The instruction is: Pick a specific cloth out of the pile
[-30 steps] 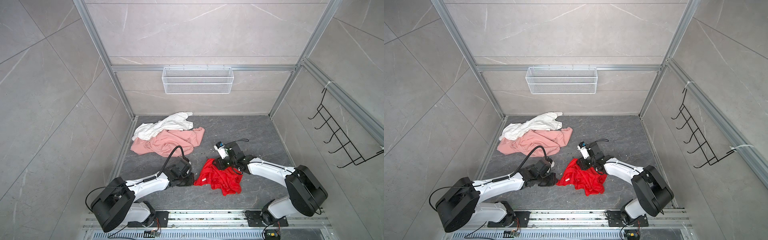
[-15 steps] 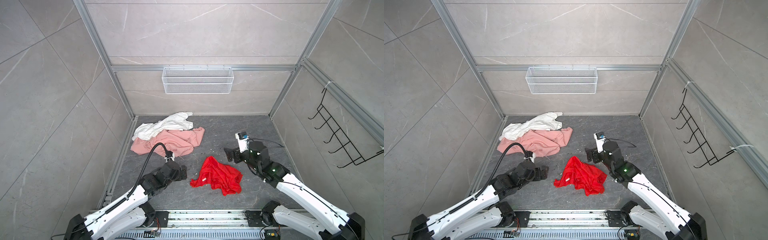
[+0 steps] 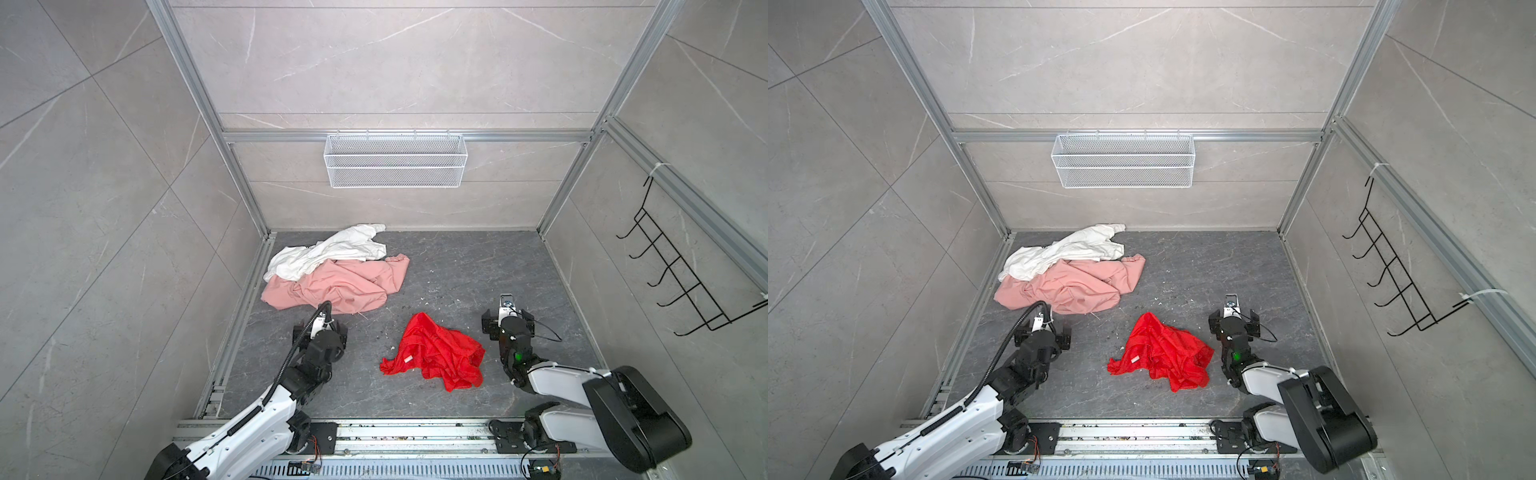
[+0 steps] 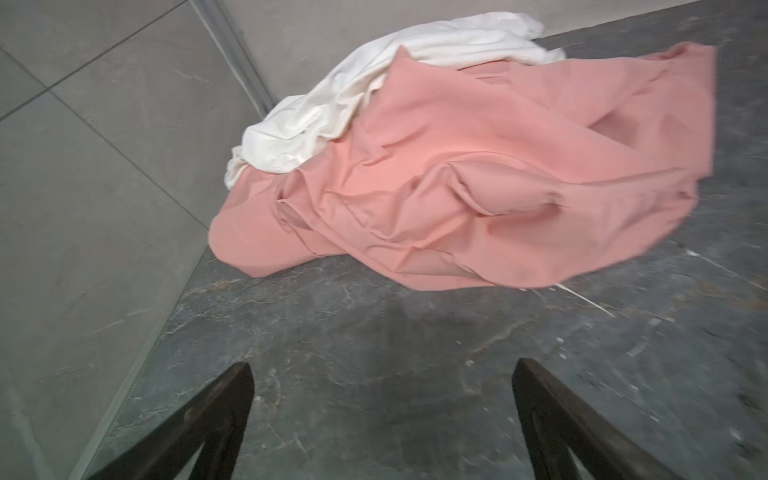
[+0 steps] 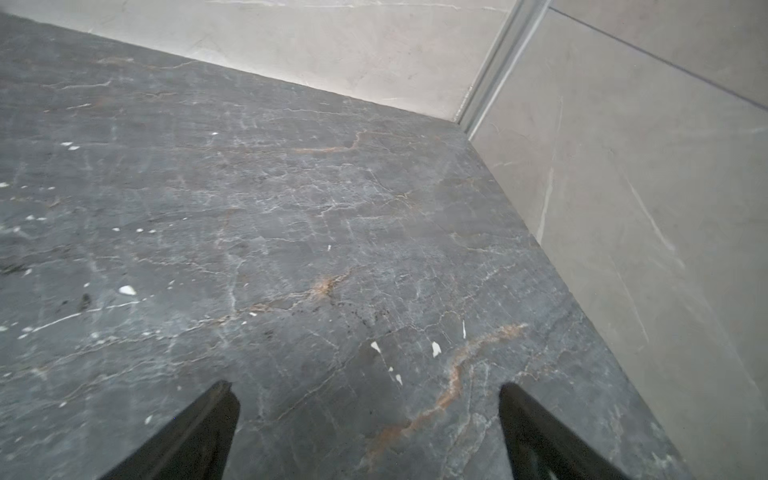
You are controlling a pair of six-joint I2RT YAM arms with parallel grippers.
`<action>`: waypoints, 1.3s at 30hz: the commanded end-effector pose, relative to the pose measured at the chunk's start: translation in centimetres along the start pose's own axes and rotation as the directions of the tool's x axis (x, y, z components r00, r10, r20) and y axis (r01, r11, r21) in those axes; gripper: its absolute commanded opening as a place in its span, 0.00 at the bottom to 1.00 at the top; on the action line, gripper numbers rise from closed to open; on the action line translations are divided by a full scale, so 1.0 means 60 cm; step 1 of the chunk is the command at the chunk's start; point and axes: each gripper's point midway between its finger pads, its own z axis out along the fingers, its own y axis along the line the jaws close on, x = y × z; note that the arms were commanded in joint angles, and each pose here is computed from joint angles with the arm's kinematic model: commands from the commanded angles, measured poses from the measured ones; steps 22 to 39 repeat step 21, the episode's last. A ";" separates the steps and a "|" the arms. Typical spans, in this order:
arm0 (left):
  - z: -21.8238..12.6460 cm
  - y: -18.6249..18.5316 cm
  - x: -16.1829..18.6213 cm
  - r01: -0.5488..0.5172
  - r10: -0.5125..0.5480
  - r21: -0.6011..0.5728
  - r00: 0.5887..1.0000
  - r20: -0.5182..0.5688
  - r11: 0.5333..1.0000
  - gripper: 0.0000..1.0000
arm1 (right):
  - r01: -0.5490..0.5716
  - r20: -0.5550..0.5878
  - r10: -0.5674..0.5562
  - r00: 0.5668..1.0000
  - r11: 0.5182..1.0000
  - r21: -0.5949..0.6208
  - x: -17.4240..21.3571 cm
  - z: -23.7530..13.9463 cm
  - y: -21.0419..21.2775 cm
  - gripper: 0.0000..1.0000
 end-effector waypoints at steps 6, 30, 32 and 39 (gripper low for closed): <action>0.094 0.067 -0.024 0.137 -0.137 -0.072 0.991 0.011 0.988 1.00 | -0.184 0.126 0.187 0.974 0.982 -0.032 -0.074 0.048 -0.012 1.00; 0.167 0.022 -0.036 0.060 -0.062 0.133 0.998 0.011 0.989 0.99 | -0.177 0.067 0.180 0.981 0.983 -0.059 -0.056 0.070 -0.002 1.00; 0.167 0.022 -0.036 0.060 -0.062 0.133 0.998 0.011 0.989 0.99 | -0.177 0.067 0.180 0.981 0.983 -0.059 -0.056 0.070 -0.002 1.00; 0.167 0.022 -0.036 0.060 -0.062 0.133 0.998 0.011 0.989 0.99 | -0.177 0.067 0.180 0.981 0.983 -0.059 -0.056 0.070 -0.002 1.00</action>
